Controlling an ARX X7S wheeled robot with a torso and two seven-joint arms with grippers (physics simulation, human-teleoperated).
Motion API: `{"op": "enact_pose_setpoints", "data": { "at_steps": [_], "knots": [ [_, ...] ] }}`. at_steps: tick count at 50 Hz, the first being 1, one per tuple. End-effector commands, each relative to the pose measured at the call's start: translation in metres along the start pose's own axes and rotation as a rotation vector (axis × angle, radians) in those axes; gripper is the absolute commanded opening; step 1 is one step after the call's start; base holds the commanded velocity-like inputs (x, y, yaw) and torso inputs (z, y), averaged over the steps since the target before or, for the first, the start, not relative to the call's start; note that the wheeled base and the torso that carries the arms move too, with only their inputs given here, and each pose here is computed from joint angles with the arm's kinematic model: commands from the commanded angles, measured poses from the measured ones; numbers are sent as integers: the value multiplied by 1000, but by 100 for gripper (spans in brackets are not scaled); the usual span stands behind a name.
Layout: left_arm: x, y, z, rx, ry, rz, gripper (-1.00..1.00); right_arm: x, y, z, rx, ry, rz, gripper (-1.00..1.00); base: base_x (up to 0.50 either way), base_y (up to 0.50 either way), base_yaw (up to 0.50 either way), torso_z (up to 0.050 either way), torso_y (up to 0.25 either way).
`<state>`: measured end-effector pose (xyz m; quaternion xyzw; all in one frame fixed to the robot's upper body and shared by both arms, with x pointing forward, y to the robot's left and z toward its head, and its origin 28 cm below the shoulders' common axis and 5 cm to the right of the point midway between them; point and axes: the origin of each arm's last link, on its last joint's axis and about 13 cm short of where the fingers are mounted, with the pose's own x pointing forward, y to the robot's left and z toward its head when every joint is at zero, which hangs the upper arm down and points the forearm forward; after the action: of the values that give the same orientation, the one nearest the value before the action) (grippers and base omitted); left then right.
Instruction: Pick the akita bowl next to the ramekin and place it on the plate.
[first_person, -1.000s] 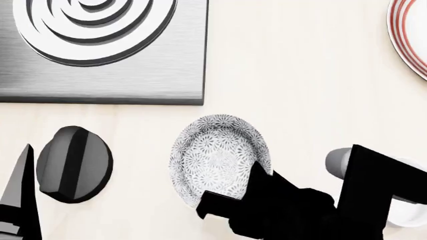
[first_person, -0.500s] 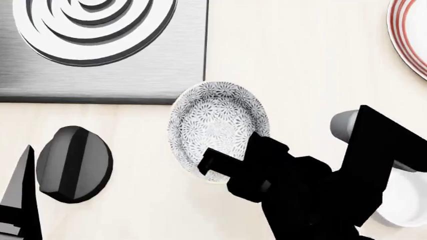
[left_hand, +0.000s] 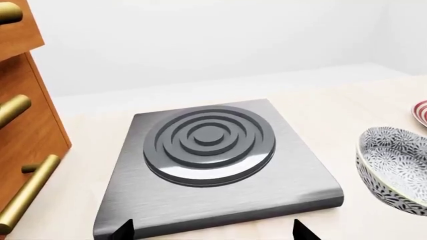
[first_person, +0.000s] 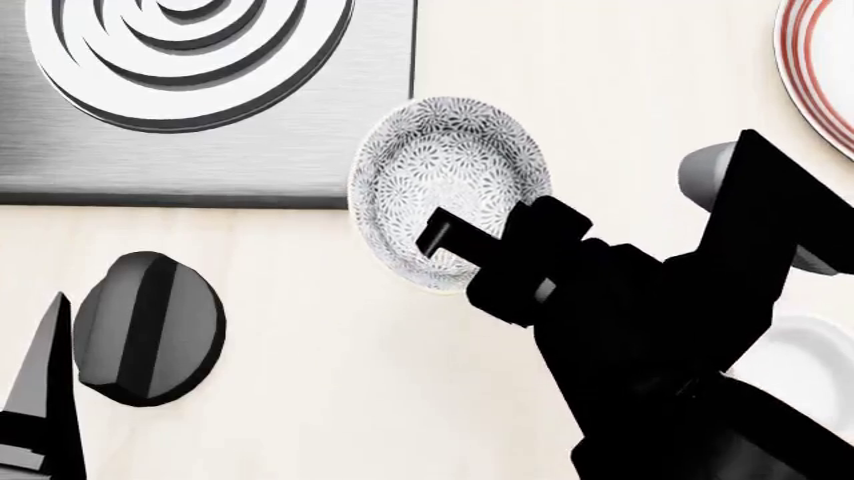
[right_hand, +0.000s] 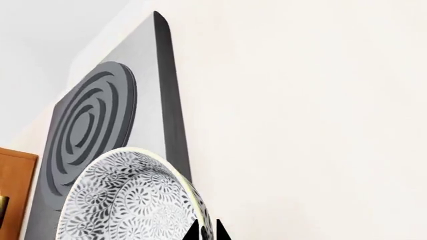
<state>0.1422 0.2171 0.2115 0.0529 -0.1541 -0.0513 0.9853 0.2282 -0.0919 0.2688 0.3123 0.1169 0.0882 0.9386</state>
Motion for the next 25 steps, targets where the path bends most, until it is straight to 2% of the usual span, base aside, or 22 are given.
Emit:
{"op": "enact_pose_setpoints", "data": {
  "at_steps": [1, 25],
  "knots": [
    [1, 0, -1, 1, 2, 1, 100, 8, 5, 13, 17, -25, 28, -100, 0, 0, 0, 0, 0],
    [0, 0, -2, 0, 5, 0, 100, 23, 16, 44, 49, -63, 7, -100, 0, 0, 0, 0, 0]
  ]
}}
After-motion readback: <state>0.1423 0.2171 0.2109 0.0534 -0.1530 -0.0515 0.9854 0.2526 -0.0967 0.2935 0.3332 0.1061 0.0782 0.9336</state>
